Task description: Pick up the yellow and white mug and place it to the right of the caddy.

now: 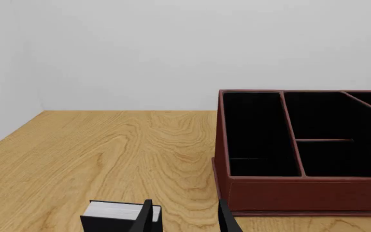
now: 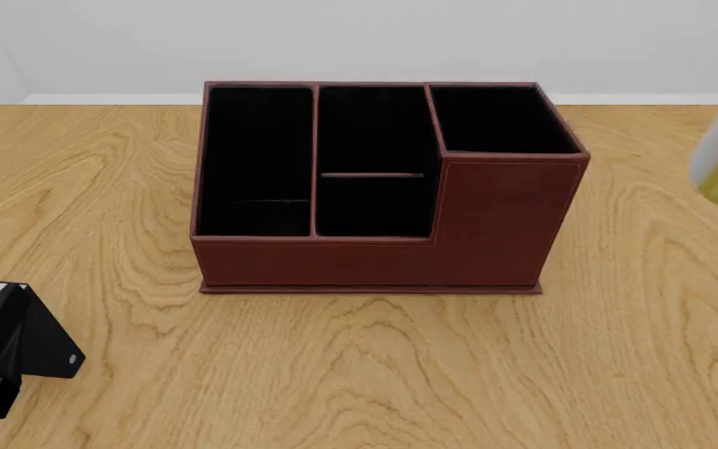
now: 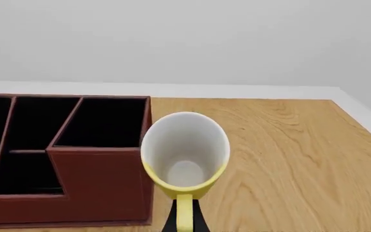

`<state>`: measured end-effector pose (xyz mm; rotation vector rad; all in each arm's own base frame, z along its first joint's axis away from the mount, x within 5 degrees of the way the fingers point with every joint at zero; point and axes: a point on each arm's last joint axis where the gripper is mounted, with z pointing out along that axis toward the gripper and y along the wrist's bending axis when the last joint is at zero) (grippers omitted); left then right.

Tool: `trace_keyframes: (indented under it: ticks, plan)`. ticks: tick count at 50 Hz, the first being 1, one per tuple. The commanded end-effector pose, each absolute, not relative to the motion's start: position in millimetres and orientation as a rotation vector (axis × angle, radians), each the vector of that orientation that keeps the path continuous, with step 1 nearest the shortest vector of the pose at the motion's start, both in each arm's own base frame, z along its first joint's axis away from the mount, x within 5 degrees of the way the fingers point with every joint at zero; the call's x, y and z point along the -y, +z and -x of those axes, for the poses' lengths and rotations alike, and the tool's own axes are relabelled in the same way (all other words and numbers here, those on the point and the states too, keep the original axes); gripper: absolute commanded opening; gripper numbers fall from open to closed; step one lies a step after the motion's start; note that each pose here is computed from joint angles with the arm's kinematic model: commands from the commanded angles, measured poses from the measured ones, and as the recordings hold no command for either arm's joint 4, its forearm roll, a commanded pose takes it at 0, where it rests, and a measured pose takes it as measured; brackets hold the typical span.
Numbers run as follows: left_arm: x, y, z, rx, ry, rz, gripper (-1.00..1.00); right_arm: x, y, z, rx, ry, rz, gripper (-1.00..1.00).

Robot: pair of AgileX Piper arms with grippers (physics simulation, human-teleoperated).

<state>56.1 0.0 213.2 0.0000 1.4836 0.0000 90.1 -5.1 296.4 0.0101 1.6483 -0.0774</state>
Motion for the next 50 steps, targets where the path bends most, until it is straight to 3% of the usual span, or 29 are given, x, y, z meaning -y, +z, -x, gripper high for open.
trace_keyframes:
  ticks: [1, 50]
  plan:
    - [0, 213, -56, -1.484, 0.0, 0.0, 1.0, 7, 284, -104, -1.676, -0.078, -0.027, -1.0]
    - [0, 213, -56, -1.484, 0.0, 0.0, 1.0, 7, 248, -156, -1.75, -0.006, -0.068, -1.0]
